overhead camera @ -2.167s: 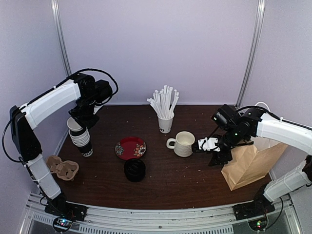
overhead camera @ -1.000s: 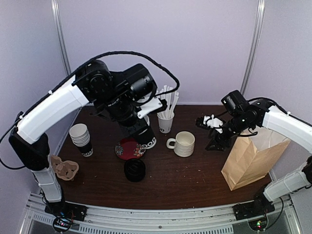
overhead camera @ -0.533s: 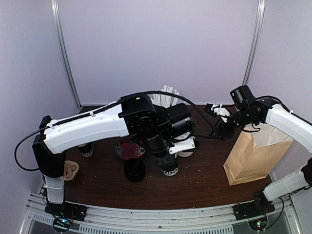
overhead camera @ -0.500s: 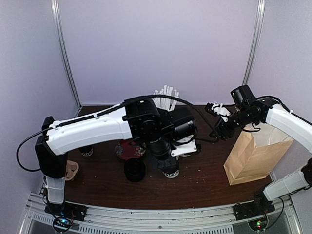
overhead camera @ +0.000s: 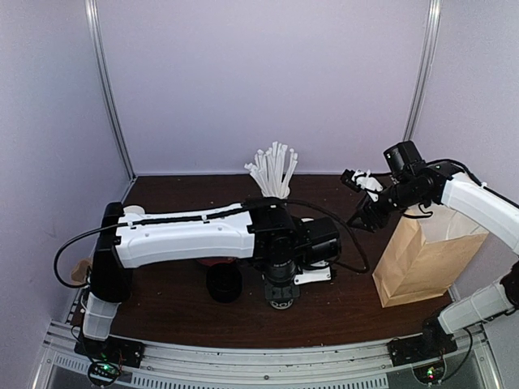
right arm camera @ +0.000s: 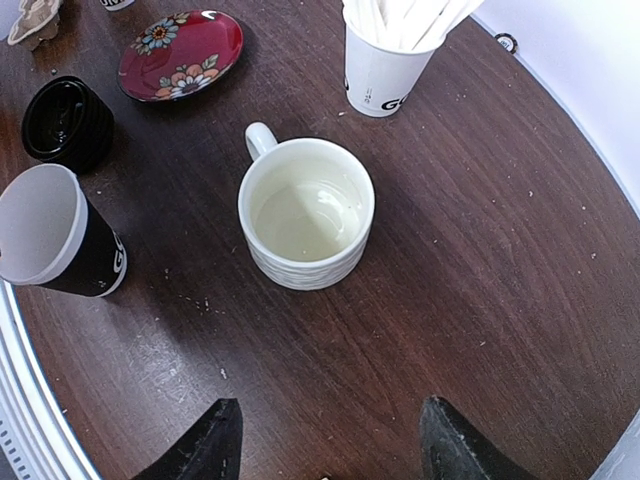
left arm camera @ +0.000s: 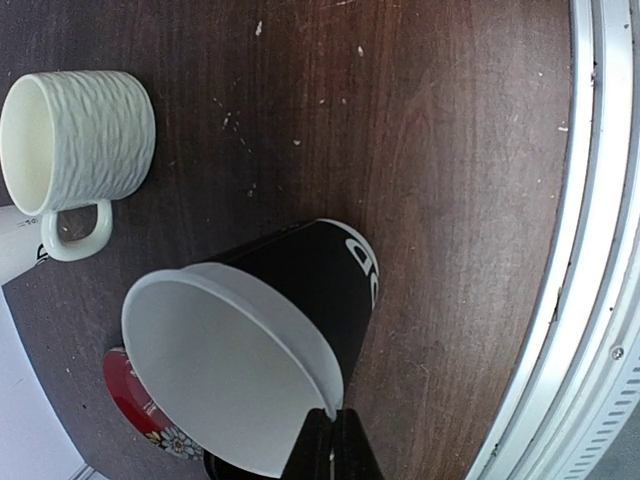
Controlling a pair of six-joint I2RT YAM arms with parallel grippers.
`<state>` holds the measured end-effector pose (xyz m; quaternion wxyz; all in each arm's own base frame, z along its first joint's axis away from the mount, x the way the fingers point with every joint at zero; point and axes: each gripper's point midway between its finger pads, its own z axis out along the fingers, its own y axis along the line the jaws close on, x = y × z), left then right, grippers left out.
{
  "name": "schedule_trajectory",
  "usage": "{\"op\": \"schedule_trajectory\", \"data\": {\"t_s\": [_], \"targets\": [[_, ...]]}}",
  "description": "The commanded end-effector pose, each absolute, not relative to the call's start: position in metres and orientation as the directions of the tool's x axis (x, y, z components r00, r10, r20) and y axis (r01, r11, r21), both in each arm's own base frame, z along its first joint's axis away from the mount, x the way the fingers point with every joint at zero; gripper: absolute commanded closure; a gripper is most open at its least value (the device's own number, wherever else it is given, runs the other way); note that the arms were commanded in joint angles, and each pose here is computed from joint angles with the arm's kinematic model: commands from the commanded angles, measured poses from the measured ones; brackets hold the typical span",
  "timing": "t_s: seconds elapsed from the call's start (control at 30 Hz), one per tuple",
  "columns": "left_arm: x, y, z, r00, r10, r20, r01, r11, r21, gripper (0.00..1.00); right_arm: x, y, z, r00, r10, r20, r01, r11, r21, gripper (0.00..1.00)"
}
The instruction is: Pack the takeout coffee
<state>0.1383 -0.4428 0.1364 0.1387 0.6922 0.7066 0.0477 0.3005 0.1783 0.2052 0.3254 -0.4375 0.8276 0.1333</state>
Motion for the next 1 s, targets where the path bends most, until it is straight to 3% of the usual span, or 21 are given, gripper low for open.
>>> {"op": "schedule_trajectory", "data": {"t_s": [0.0, 0.17, 0.33, 0.6, 0.7, 0.77, 0.97], "targets": [[0.141, -0.454, 0.132, 0.012, 0.985, -0.173, 0.964, 0.034, 0.262, 1.00, 0.307, 0.184, 0.214, -0.394, -0.617, -0.681, -0.813, 0.580, -0.055, 0.36], [0.140, -0.451, 0.125, 0.017, 0.988, -0.152, 0.966, 0.023, 0.256, 0.95, 0.307, 0.187, 0.212, -0.398, -0.618, -0.678, -0.821, 0.569, -0.037, 0.36], [0.137, -0.446, 0.132, 0.026, 0.988, -0.155, 0.962, 0.017, 0.271, 0.73, 0.303, 0.190, 0.214, -0.390, -0.617, -0.683, -0.835, 0.550, -0.021, 0.36], [0.142, -0.436, 0.196, 0.017, 0.956, -0.292, 0.941, 0.084, 0.329, 0.60, 0.295, 0.197, 0.228, -0.365, -0.619, -0.695, -0.862, 0.507, 0.000, 0.36], [0.160, -0.412, 0.223, -0.044, 0.942, -0.332, 0.891, 0.187, 0.413, 0.49, 0.289, 0.202, 0.243, -0.325, -0.644, -0.693, -0.877, 0.480, -0.034, 0.36], [0.184, -0.386, 0.232, -0.162, 0.919, -0.360, 0.850, 0.315, 0.422, 0.44, 0.282, 0.208, 0.250, -0.283, -0.677, -0.680, -0.888, 0.452, -0.081, 0.36], [0.225, -0.307, 0.208, -0.535, 0.763, -0.363, 0.713, 0.638, 0.289, 0.47, 0.245, 0.245, 0.249, -0.131, -0.783, -0.609, -0.942, 0.290, -0.170, 0.37]]}}
